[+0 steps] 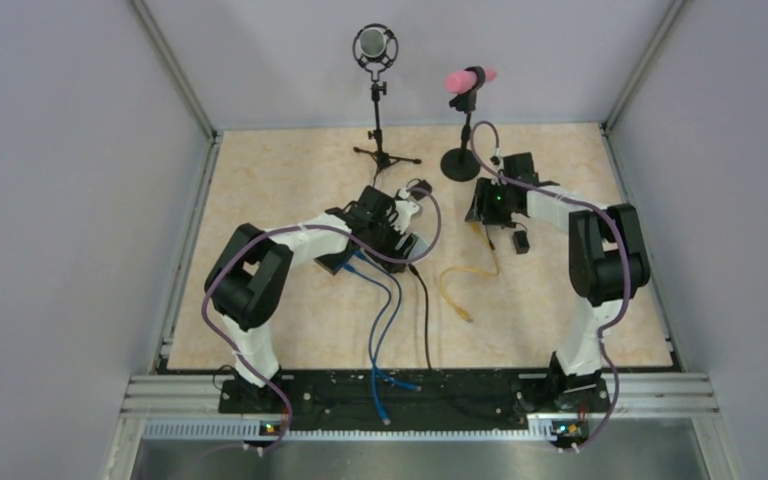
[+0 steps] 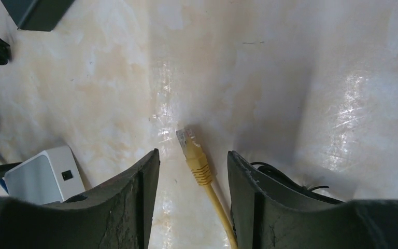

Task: Pull the plug from the switch port

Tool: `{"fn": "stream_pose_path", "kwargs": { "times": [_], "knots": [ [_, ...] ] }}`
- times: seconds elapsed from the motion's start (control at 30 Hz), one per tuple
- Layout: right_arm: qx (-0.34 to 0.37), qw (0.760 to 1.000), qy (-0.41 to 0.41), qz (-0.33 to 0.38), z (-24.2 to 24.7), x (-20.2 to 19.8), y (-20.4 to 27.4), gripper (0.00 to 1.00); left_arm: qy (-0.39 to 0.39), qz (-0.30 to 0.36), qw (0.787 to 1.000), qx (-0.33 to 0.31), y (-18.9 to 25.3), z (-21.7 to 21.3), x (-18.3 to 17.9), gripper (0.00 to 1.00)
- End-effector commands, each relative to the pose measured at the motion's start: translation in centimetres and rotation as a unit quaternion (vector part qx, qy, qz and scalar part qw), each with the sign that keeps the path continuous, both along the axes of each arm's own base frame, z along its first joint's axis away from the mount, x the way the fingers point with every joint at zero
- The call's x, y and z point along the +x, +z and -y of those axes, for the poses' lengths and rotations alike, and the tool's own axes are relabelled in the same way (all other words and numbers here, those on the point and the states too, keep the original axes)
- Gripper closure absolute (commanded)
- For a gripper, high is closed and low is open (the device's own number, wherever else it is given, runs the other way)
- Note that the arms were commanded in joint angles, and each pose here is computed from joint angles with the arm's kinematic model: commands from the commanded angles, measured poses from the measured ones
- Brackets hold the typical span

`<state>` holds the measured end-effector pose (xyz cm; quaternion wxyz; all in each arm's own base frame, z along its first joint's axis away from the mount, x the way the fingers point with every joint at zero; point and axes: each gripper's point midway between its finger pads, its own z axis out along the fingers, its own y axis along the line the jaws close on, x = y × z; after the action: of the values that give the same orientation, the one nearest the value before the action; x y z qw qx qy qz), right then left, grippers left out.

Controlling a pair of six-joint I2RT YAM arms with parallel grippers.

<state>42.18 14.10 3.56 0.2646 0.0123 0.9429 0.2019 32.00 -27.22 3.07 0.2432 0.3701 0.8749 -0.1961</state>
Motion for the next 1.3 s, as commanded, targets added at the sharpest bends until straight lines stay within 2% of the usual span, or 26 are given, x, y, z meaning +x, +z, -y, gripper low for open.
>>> {"fn": "stream_pose_path", "kwargs": {
  "times": [0.0, 0.13, 0.27, 0.47, 0.57, 0.7, 1.0, 1.1, 1.27],
  "knots": [
    [-0.006, 0.998, -0.006, 0.066, 0.2, 1.6, 5.1, 0.48, 0.001, 0.019, 1.0, -0.024, 2.0, 0.5, 0.4, 0.97],
    [-0.005, 0.995, -0.022, 0.096, 0.8, 0.7, 8.4, 0.48, 0.002, 0.016, 1.0, -0.021, 1.8, 0.4, 0.3, 0.97],
    [0.056, 0.992, -0.002, 0.112, -1.0, -2.0, 11.5, 0.48, 0.003, 0.018, 1.0, -0.02, 1.7, 0.3, 0.3, 0.97],
    [0.094, 0.992, 0.021, 0.082, -5.2, -7.4, 10.4, 0.5, 0.01, 0.024, 0.999, -0.027, 2.0, 0.4, 0.5, 0.97],
    [0.078, 0.994, 0.002, 0.077, -5.5, -9.3, 9.0, 0.51, 0.015, 0.027, 0.999, -0.027, 2.0, 0.3, 0.5, 0.97],
    [0.113, 0.99, 0.016, 0.077, -6.5, -11.9, 8.7, 0.53, 0.017, 0.028, 0.999, -0.025, 1.8, 0.1, 0.5, 0.97],
    [0.03, 0.991, 0.111, 0.07, -6.2, -14.9, 6.5, 0.53, 0.01, 0.024, 0.999, -0.028, 1.8, 0.5, 0.6, 0.97],
    [0.011, 0.992, 0.112, 0.061, -5.5, -15.4, 5.7, 0.58, 0.008, 0.023, 0.999, -0.024, 1.7, 0.4, 0.6, 0.97],
    [-0.003, 0.993, 0.093, 0.073, -4.8, -15.0, 5.9, 0.84, 0.006, 0.021, 1.0, -0.021, 1.6, 0.4, 0.6, 0.97]
  ]
}}
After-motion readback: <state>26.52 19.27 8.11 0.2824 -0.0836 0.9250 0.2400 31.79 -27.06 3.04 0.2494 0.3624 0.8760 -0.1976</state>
